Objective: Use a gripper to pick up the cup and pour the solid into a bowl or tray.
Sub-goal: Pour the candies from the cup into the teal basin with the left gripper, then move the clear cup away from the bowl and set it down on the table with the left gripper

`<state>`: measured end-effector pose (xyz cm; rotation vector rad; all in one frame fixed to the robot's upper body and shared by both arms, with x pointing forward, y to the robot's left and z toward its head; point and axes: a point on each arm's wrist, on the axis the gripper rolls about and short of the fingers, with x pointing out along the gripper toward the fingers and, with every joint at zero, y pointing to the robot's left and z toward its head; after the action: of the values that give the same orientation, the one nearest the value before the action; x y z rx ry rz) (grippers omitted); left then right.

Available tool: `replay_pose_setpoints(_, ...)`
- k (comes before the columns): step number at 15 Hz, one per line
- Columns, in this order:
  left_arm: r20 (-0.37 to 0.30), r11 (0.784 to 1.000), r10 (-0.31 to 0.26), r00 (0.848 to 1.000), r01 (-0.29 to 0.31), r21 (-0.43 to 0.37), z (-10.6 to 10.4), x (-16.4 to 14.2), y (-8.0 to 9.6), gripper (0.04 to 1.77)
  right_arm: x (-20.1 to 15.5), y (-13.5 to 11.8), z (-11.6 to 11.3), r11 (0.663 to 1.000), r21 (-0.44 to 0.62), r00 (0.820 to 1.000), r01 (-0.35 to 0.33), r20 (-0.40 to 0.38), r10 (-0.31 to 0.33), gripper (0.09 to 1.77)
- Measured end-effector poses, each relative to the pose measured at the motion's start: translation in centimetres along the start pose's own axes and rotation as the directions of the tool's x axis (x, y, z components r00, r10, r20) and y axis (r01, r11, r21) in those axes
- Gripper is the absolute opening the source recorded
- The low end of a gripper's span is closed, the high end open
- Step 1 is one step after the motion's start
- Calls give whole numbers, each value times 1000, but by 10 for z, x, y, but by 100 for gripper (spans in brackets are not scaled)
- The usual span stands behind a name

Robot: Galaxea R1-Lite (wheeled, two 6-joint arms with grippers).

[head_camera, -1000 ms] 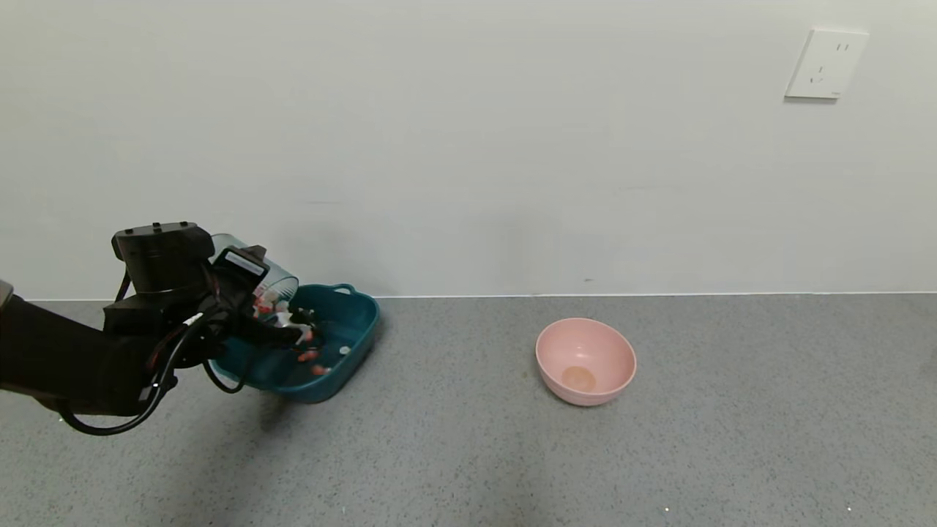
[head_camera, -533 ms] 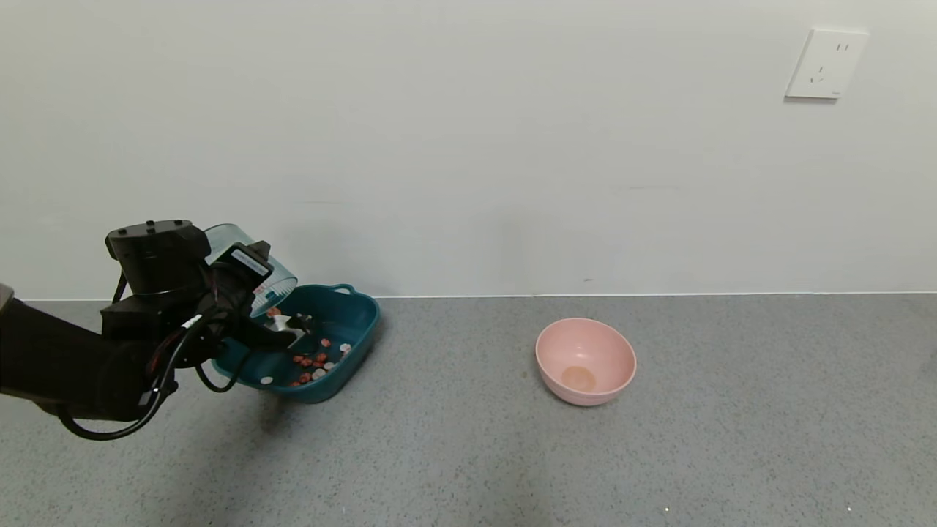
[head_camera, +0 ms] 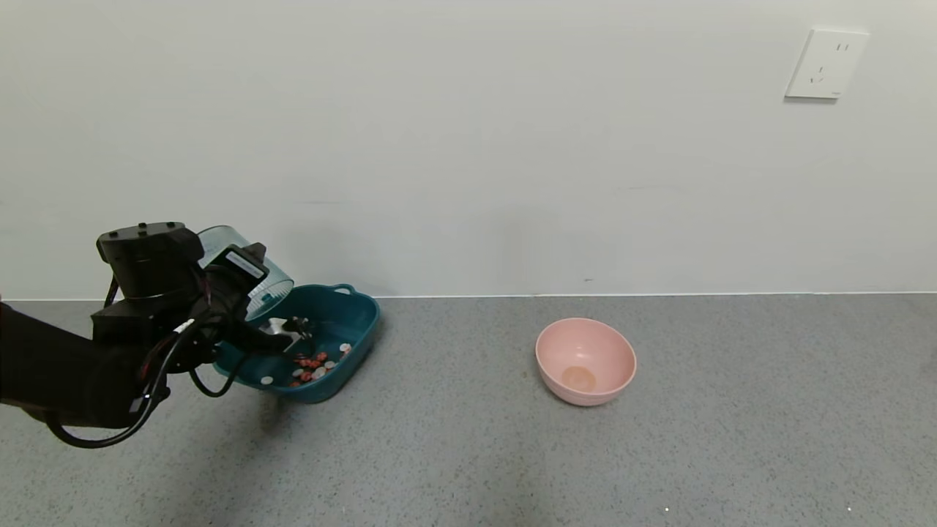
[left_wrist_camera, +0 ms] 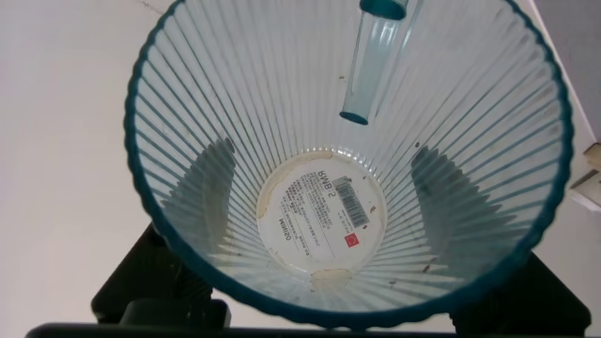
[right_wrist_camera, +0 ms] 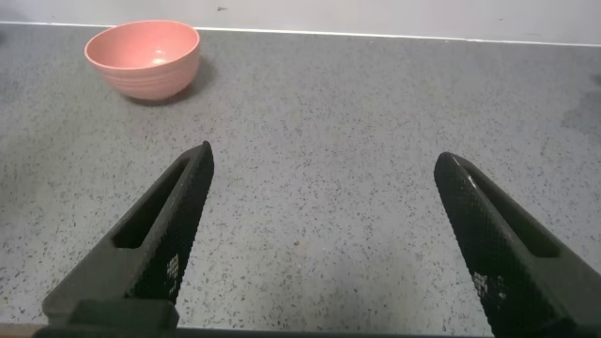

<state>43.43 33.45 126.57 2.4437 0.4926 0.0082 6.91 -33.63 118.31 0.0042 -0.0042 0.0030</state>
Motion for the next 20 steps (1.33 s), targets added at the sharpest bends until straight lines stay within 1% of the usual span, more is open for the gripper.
replay_pose_setpoints(1,0,1000,-2,1000,2,-24,-1,-2,-1,129,0,0,0,1000,0,1000,0,0,0,171)
replay_pose_setpoints(2,0,998,-7,1000,7,-66,-1,-3,-1,129,0,0,0,1000,0,1000,1,0,-1,171)
replay_pose_setpoints(3,-1,992,-15,1000,15,-127,-2,-6,-2,129,0,0,0,1000,-1,1000,1,0,-1,171)
replay_pose_setpoints(5,19,968,-43,999,46,-247,-1,-11,-5,129,0,0,0,1000,0,1000,0,0,0,171)
replay_pose_setpoints(6,49,950,-69,996,80,-301,-1,-15,-8,129,0,0,0,1000,0,1000,0,0,0,171)
replay_pose_setpoints(7,75,928,-92,993,113,-355,0,-19,-9,129,0,0,0,1000,0,1000,-1,0,1,171)
replay_pose_setpoints(8,99,900,-113,989,144,-411,-1,-23,-10,129,0,0,0,1000,0,1000,0,0,0,171)
replay_pose_setpoints(10,133,841,-135,982,184,-509,-5,-32,-12,129,0,0,0,1000,0,1000,0,0,0,171)
replay_pose_setpoints(12,168,768,-158,973,228,-599,-7,-40,-14,129,0,0,0,1000,0,1000,0,0,0,171)
replay_pose_setpoints(13,185,728,-161,970,243,-641,-8,-43,-14,129,0,0,0,1000,0,1000,0,0,0,171)
replay_pose_setpoints(15,233,630,-133,963,264,-730,-7,-49,-12,129,0,0,0,1000,0,1000,1,0,-1,171)
replay_pose_setpoints(17,276,529,-104,956,288,-798,-3,-53,-10,129,0,0,0,1000,0,1000,0,0,0,171)
replay_pose_setpoints(18,302,471,-81,950,304,-828,0,-55,-8,129,0,0,0,1000,0,1000,0,0,0,171)
replay_pose_setpoints(20,364,350,-23,931,348,-870,8,-60,-3,129,0,0,0,1000,0,1000,1,0,-1,171)
